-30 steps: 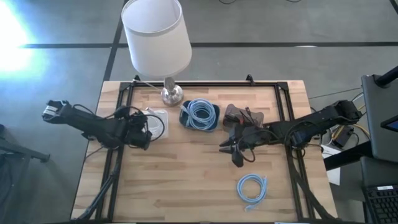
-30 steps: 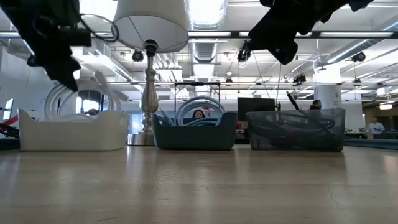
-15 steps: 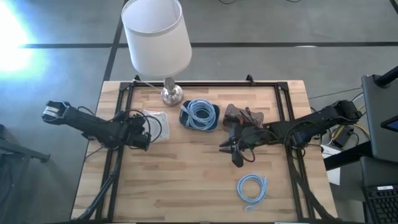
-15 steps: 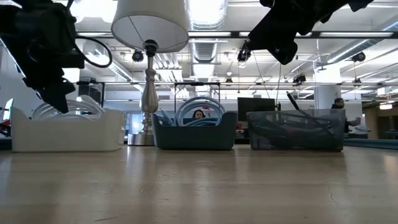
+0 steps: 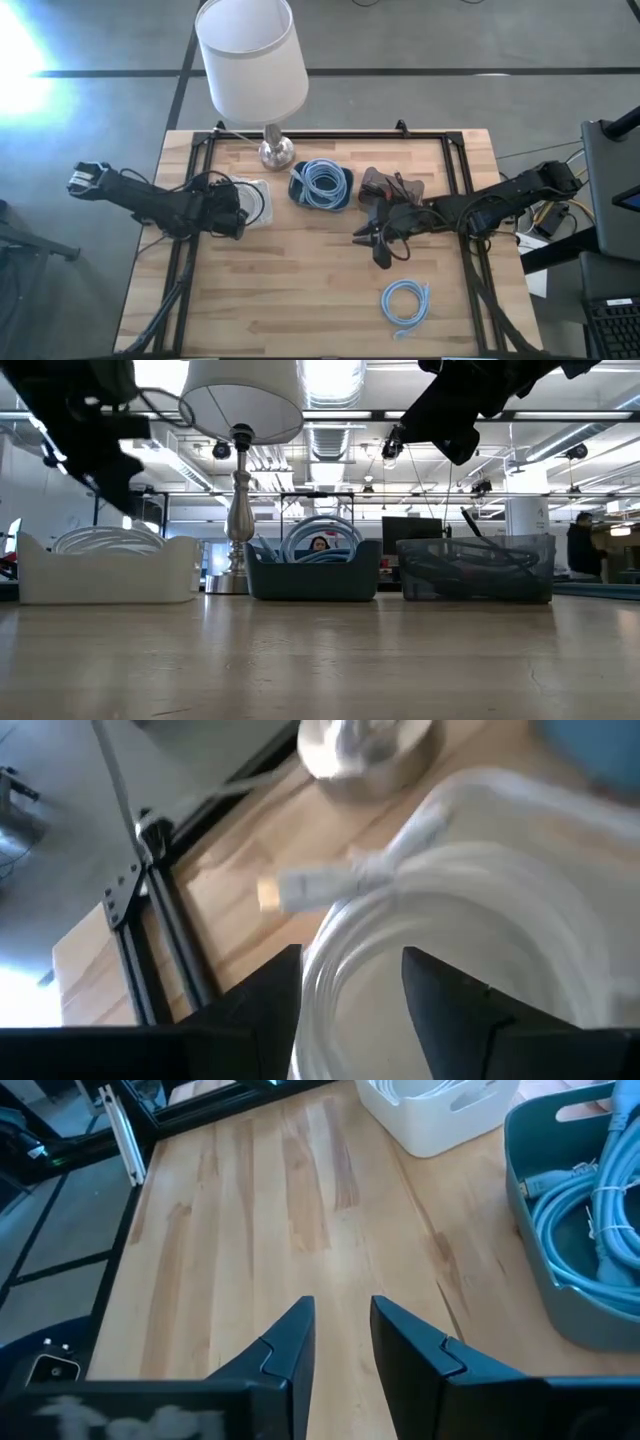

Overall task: Pick & Place USB Port
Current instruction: Put the blue charger cable into the blue bin

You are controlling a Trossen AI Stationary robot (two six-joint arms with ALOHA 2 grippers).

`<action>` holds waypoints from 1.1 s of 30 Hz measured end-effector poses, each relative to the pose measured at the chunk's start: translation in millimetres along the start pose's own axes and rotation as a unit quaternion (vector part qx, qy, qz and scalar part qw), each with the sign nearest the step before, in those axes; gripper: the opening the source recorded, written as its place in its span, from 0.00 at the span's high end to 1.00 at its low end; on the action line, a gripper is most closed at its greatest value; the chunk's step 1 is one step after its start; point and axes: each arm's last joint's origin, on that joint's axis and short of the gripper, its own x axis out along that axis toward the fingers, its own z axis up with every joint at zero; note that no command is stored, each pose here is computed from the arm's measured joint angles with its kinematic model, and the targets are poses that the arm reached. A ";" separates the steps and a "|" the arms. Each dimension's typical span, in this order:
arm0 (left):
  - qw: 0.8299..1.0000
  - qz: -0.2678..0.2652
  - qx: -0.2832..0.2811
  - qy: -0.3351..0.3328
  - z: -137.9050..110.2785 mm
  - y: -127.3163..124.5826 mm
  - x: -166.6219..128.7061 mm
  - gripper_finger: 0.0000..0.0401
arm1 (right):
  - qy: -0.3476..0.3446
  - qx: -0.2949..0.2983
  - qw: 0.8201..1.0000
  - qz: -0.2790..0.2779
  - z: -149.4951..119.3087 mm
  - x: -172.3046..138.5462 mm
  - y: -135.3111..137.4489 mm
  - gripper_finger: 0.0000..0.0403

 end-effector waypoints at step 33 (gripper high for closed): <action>0.958 -0.120 0.035 -0.257 76.0 -56.1 -30.6 0.56 | 0.315 0.025 0.948 -0.042 -94.5 -26.6 24.9 0.72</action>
